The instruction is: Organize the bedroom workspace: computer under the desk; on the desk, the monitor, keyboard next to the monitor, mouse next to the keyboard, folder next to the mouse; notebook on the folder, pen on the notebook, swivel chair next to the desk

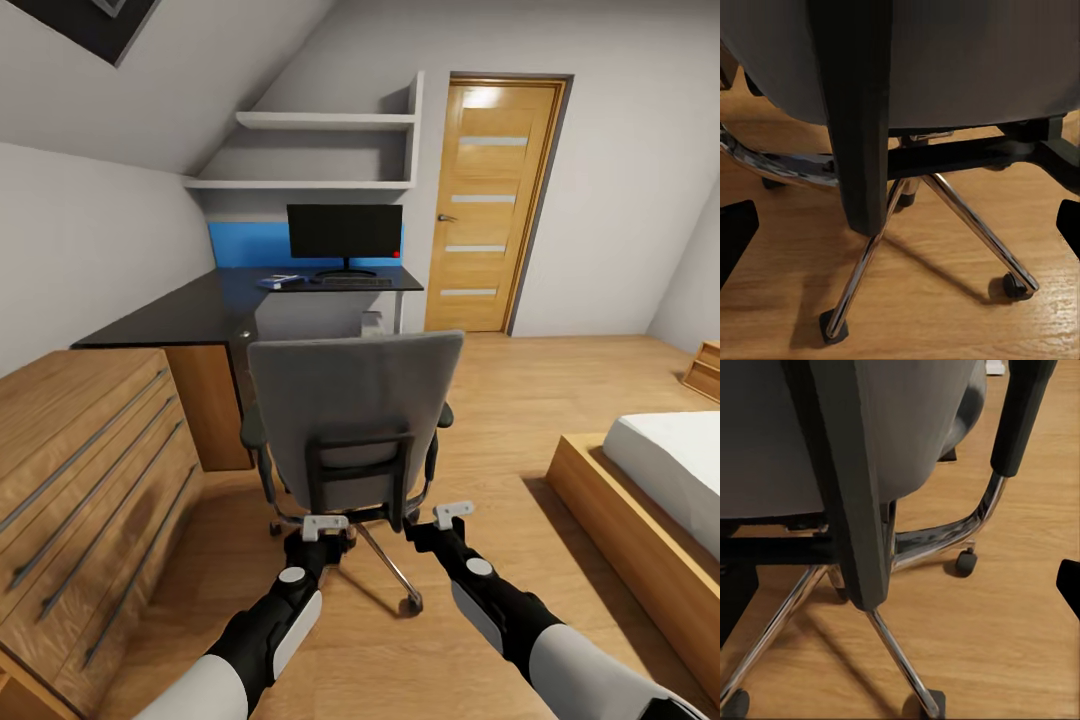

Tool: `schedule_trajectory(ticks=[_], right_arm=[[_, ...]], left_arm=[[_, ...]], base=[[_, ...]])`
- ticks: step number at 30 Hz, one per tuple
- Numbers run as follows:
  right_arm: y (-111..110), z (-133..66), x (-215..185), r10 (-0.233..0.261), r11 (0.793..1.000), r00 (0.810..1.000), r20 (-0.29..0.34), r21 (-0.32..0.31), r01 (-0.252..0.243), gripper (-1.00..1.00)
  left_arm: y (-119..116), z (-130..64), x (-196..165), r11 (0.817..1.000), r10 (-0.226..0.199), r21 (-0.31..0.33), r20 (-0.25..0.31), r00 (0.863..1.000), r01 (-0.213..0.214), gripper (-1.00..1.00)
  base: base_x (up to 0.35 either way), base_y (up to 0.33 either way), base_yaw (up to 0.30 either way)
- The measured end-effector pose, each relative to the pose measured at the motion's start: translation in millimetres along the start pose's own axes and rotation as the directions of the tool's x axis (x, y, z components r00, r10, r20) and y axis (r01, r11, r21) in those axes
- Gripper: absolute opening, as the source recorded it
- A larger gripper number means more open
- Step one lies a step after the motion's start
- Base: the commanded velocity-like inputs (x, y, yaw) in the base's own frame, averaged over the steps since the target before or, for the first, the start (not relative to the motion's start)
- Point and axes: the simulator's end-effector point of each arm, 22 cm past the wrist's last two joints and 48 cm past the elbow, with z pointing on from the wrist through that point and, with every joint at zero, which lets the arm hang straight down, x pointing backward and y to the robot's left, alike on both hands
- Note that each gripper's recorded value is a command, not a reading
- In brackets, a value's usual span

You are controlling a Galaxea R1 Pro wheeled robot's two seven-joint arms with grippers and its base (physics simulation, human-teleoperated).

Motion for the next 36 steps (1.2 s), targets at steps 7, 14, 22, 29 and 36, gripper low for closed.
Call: schedule_trajectory(ticks=[7, 14, 22, 29, 36], right_arm=[[1, 2.4, 12, -0.013, 1.000, 1.000, -0.002, -0.001, 0.013, 1.00], [1, 6.0, 27, -0.014, 1.000, 1.000, -0.002, -0.001, 0.014, 1.00], [1, 10.1, 45, -0.013, 1.000, 1.000, -0.001, -0.001, 0.013, 1.00], [2, 13.6, 59, -0.009, 1.000, 1.000, 0.004, -0.001, 0.009, 1.00], [10, 16.9, 62, 0.007, 1.000, 0.998, 0.068, -0.003, -0.007, 1.00]], left_arm=[[1, 3.6, 6, 1.000, -0.005, -0.003, 0.019, 1.000, 0.005, 1.00], [2, 8.8, 19, 1.000, -0.006, -0.004, 0.022, 1.000, 0.006, 1.00], [3, 14.7, 35, 1.000, -0.006, -0.004, 0.023, 1.000, 0.006, 1.00], [4, 19.8, 50, 1.000, -0.007, -0.004, 0.023, 1.000, 0.007, 1.00], [4, 24.7, 65, 1.000, -0.007, -0.004, 0.025, 1.000, 0.007, 1.00]], base=[[0.001, 0.000, 0.000], [0.000, 0.000, 0.000], [0.000, 0.000, 0.000], [0.000, 0.000, 0.000], [0.000, 0.000, 0.042]])
